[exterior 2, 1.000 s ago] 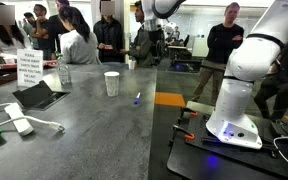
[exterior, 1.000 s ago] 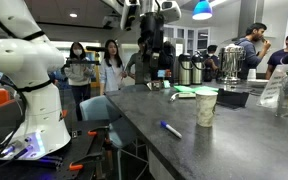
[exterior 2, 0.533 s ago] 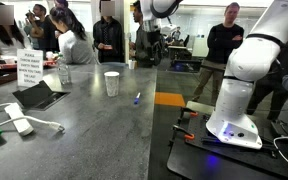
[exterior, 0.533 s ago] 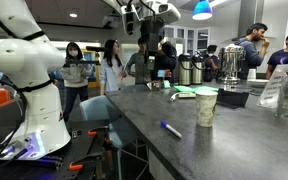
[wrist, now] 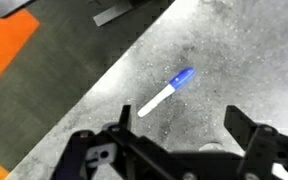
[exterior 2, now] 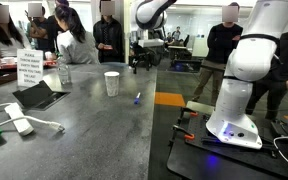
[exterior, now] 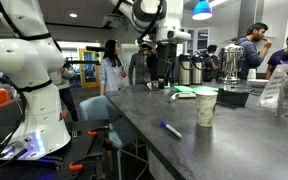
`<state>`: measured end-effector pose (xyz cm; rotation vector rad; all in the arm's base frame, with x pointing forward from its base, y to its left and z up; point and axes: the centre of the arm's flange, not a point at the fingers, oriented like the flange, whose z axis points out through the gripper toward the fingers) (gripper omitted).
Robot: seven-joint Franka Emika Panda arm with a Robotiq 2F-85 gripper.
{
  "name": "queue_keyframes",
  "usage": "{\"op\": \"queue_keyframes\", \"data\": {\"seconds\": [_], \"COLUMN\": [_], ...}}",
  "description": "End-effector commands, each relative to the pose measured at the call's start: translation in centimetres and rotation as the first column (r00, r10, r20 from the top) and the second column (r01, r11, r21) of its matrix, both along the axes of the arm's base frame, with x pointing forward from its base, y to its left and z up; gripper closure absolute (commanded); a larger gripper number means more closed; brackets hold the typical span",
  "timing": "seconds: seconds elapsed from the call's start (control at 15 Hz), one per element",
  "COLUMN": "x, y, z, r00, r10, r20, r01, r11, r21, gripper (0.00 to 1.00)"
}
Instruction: Move the blue marker to the right
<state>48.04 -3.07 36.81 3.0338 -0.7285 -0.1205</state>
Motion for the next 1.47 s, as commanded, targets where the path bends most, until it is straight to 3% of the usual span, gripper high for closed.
{"op": "queue_keyframes", "data": {"seconds": [0.0, 0.33, 0.67, 0.73, 0.87, 1.2, 1.4], "x": [4.1, 6.3, 6.2, 5.9, 5.5, 4.3, 3.6], "y": [-0.6, -1.5, -3.2, -3.5, -3.8, -4.5, -5.2], "z": [-3.6, -8.7, -10.3, -10.4, -10.7, -12.2, -13.1], "r00": [0.981, 0.897, 0.749, 0.732, 0.738, 0.794, 0.803], "r10": [-0.193, -0.443, -0.66, -0.678, -0.671, -0.605, -0.595], "r20": [0.016, -0.011, -0.058, -0.064, -0.07, -0.058, -0.047], "r01": [0.192, 0.442, 0.661, 0.68, 0.673, 0.607, 0.595], "r11": [0.98, 0.892, 0.74, 0.722, 0.728, 0.787, 0.794], "r21": [0.055, 0.098, 0.122, 0.128, 0.126, 0.107, 0.124], "gripper": [0.0, 0.0, 0.0, 0.0, 0.0, 0.0, 0.0]}}
